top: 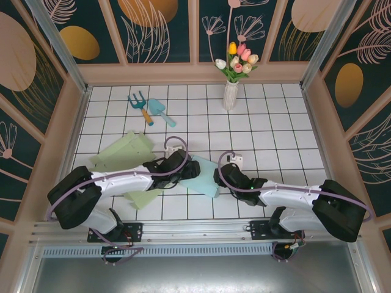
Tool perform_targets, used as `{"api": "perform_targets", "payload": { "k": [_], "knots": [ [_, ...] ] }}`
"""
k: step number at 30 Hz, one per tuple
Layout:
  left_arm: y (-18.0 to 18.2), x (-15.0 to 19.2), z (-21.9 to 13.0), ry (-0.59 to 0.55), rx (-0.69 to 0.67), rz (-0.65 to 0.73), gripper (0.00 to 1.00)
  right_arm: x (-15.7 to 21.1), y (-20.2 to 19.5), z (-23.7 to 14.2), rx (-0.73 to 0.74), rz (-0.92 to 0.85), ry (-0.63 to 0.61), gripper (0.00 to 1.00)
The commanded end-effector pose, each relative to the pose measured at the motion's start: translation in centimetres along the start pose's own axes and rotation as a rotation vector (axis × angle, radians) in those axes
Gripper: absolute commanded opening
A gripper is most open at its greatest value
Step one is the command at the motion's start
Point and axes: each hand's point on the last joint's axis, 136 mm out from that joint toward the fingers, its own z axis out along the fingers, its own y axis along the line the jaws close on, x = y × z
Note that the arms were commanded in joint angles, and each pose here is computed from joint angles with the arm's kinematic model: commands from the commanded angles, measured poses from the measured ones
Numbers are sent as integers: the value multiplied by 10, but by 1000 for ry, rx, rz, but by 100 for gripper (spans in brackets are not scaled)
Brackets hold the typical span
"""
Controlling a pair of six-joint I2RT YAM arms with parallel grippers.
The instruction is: Fold the paper box
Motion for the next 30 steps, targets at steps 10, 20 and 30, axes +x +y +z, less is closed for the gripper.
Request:
{"api": "perform_targets", "payload": {
  "k": [10,20,30],
  "knots": [
    [6,15,-2,83,-55,-175,76,17,-18,6,57,-41,52,45],
    [12,21,-4,108,-121,-225,70,20,-22,7,69,-38,58,45],
    [5,19,-16,91,-172,-215,69,19,-22,7,67,-34,56,45]
  ]
}}
